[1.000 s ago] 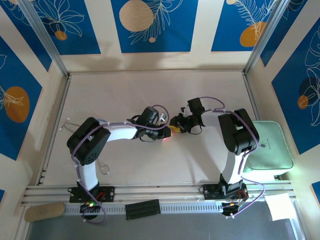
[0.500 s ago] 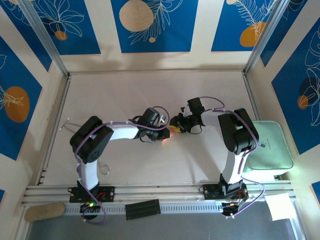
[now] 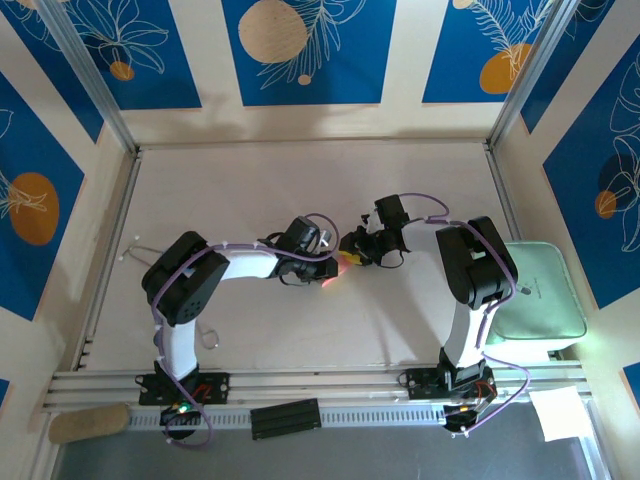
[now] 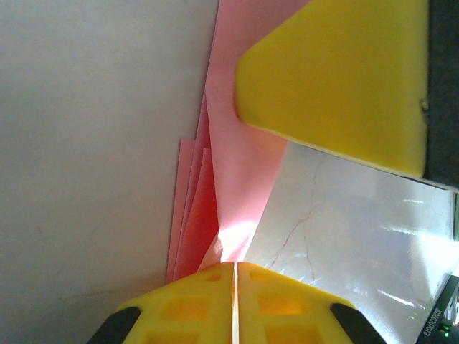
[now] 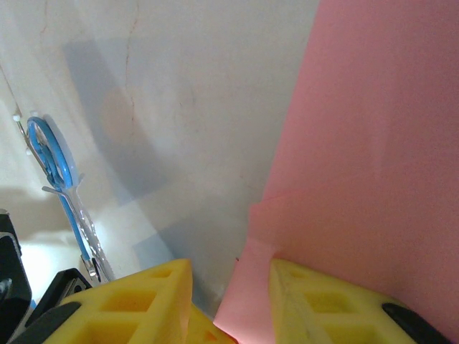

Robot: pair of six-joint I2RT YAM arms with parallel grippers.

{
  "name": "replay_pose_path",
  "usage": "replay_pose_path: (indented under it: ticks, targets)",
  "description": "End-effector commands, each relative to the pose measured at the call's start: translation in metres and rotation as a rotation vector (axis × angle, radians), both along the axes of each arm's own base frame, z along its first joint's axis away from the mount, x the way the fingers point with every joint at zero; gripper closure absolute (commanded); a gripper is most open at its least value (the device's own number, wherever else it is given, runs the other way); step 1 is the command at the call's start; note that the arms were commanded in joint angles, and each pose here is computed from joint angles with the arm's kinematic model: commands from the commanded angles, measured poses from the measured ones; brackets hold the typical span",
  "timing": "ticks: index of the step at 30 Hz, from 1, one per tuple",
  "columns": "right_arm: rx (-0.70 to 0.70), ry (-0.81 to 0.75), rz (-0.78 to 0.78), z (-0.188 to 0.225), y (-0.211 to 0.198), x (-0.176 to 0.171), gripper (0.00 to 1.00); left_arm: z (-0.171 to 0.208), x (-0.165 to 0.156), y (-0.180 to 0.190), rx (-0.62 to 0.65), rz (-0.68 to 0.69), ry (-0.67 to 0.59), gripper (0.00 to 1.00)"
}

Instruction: Fold a paper plane with a square sheet of paper (pick it up from the middle)

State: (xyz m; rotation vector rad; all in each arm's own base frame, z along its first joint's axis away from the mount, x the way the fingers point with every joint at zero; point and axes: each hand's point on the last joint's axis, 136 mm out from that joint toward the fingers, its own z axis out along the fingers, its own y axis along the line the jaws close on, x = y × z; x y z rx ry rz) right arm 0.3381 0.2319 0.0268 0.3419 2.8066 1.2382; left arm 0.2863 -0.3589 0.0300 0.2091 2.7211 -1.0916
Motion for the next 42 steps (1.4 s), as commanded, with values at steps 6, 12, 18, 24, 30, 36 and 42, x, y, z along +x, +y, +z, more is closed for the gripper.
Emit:
replay_pose_path:
  ticks: [6, 12, 18, 24, 30, 36, 42]
  targets:
    - [-0.030, 0.059, 0.005, -0.012, -0.001, -0.008, 0.65, -0.020, -0.010, 0.010, 0.067, -0.009, 0.032, 0.90]
    - [-0.023, 0.057, 0.008, -0.010, 0.000, -0.008, 0.65, -0.026, -0.012, 0.014, 0.088, -0.007, 0.040, 0.92]
    - [-0.004, 0.025, 0.011, 0.004, 0.002, -0.004, 0.65, -0.031, -0.014, 0.018, 0.112, -0.008, 0.044, 0.95]
    - [0.019, -0.057, 0.018, 0.034, 0.003, 0.001, 0.65, -0.035, -0.015, 0.022, 0.129, -0.003, 0.051, 0.96]
    - [-0.020, -0.078, 0.015, 0.040, 0.000, -0.014, 0.72, -0.035, -0.015, 0.022, 0.133, 0.002, 0.053, 0.98]
    - [-0.047, -0.039, 0.020, 0.027, 0.007, -0.029, 0.81, -0.034, -0.014, 0.021, 0.126, 0.009, 0.051, 0.99]
    - [-0.063, 0.008, -0.004, 0.013, 0.010, -0.027, 0.85, -0.033, -0.013, 0.020, 0.119, 0.011, 0.050, 1.00]
